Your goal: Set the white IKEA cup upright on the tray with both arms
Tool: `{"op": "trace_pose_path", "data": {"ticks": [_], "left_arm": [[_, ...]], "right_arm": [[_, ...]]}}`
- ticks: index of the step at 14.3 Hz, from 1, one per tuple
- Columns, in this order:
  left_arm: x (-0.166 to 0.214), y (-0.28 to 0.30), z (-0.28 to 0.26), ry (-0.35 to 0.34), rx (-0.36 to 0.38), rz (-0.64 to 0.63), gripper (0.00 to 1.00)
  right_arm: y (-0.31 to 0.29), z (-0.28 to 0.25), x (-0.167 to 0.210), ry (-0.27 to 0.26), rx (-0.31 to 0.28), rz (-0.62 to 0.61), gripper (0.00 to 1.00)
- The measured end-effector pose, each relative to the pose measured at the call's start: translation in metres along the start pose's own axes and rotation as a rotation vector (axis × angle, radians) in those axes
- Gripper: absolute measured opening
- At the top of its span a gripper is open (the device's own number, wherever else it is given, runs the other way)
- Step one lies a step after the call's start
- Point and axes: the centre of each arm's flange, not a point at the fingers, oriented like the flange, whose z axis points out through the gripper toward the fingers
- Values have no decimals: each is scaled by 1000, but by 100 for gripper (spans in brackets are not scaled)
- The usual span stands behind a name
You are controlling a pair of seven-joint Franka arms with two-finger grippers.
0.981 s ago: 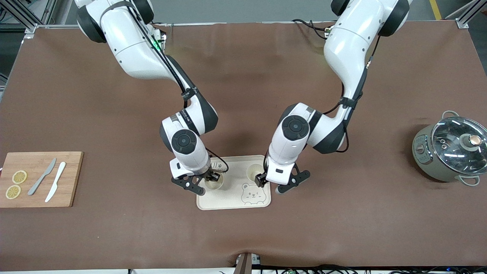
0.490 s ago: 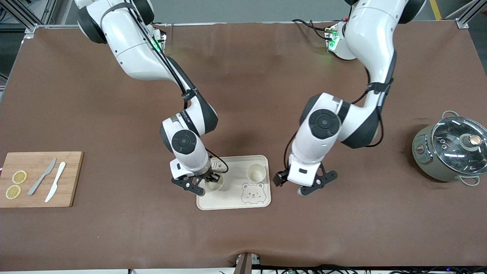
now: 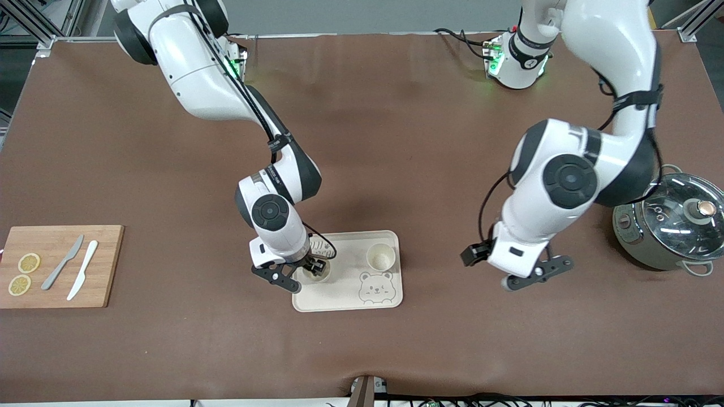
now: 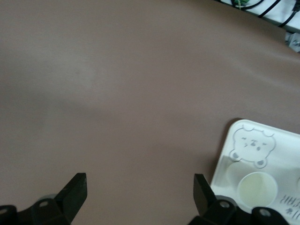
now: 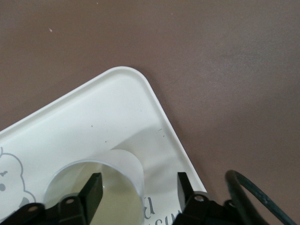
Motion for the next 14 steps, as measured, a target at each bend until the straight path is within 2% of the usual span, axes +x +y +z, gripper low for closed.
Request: {"op": "trace_pose_path", "data": {"ticks": [2,4,6,9,12,14], "left_arm": [[8,-25,-18,-13,13,27,100],[16,-51,-33,-24,22,60,100],[25,-79,-47,-32,28,95,100],[34,-124,-67,-30,29,145,100],[37,-166,-85,-24,29,190,100],[34,-186,-97,-18,30,209,100]], "right_arm": [[1,-9,7,9,8,7,99],[3,-23,10,-6,-14,8,100],[3,-62,11,-33,-49,-3,100],[13,-189,5,-83,-74,-49,100],[57,-324,-6,-174,-42,-92,100],[108,-390,-1,-225,-26,-113,100]]}}
